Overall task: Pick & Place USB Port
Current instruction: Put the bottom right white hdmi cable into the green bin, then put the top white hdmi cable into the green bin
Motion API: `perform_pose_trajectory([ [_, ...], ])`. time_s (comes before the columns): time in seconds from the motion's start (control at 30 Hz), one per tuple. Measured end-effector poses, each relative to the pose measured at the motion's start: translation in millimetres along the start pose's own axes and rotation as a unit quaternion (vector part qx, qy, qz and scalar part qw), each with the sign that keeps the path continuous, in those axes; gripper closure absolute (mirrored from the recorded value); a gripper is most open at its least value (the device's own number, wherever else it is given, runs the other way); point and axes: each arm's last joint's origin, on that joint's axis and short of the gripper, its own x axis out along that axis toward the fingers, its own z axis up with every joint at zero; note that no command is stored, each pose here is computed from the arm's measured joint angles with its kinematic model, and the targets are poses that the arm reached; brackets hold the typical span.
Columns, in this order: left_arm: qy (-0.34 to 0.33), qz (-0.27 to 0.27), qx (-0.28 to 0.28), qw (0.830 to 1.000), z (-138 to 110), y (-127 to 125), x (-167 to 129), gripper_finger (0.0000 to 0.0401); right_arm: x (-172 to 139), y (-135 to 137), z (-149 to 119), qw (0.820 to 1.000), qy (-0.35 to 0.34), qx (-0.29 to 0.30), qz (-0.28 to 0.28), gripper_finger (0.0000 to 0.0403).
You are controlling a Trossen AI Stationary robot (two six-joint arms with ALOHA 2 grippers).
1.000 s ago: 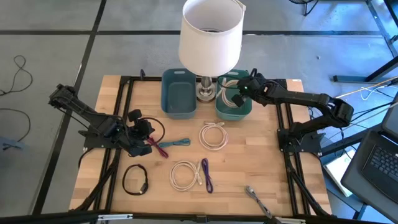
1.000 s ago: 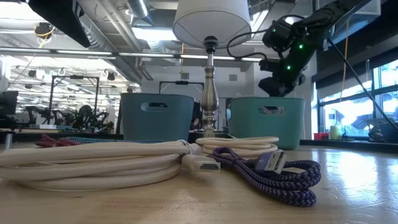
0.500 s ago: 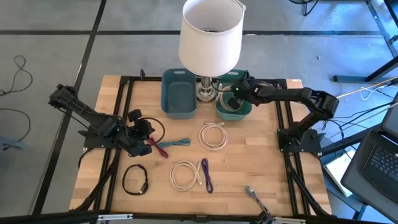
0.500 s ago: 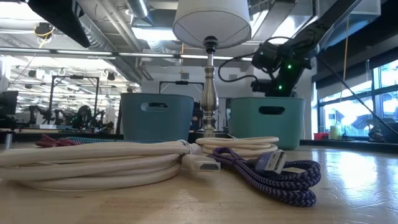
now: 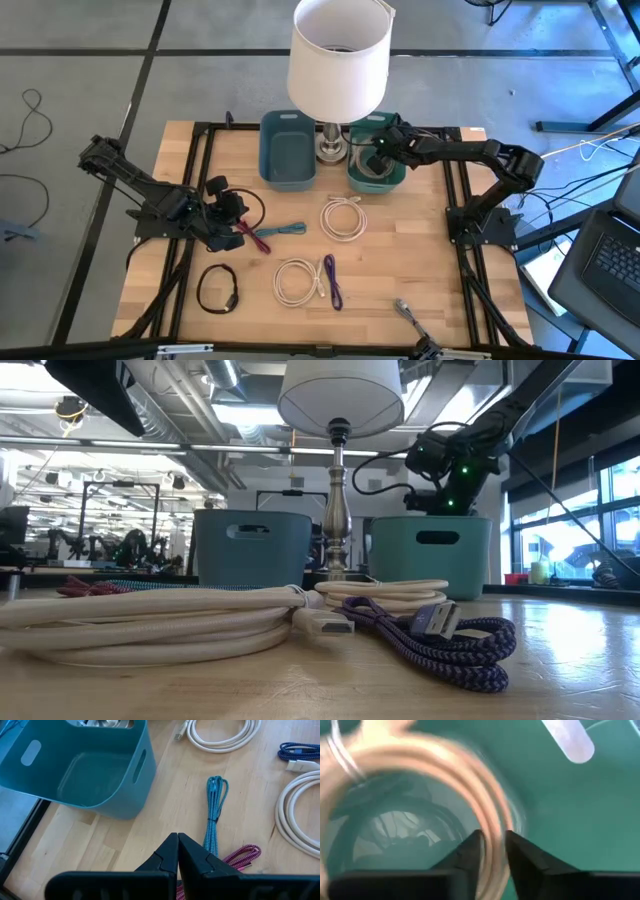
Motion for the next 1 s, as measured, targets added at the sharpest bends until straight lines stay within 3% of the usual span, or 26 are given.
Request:
perform_pose_trajectory([
  [0.13, 0.000, 0.000, 0.000, 1.000, 0.0, 0.0, 0.0, 0.0398, 0.0, 0.1, 0.9, 1.000, -0.004, 0.002, 0.001, 0.0204],
  [0.27, 0.000, 0.000, 0.000, 1.000, 0.0, 0.0, 0.0, 0.0398, -3.4, 2.1, 2.8, 1.000, -0.014, -0.026, -0.007, 0.0168],
  [0.53, 0.001, 0.001, 0.001, 1.000, -0.2, 0.2, 0.0, 0.0398, -48.1, 1.6, 11.9, 0.995, -0.077, -0.053, -0.025, 0.0206],
  [0.77, -0.001, 0.004, 0.009, 1.000, -0.1, 0.4, 0.0, 0.0398, -106.6, -3.3, -1.4, 0.992, -0.098, -0.076, -0.035, 0.0244],
  [0.9, -0.001, 0.004, 0.009, 1.000, -0.1, 0.4, 0.0, 0.0398, -141.6, -2.8, -18.1, 0.992, -0.110, -0.056, 0.033, 0.0252],
  [1.0, -0.001, 0.004, 0.010, 1.000, -0.1, 0.4, 0.0, 0.0398, -165.4, 3.0, -31.1, 0.977, -0.106, -0.027, 0.181, 0.0254],
])
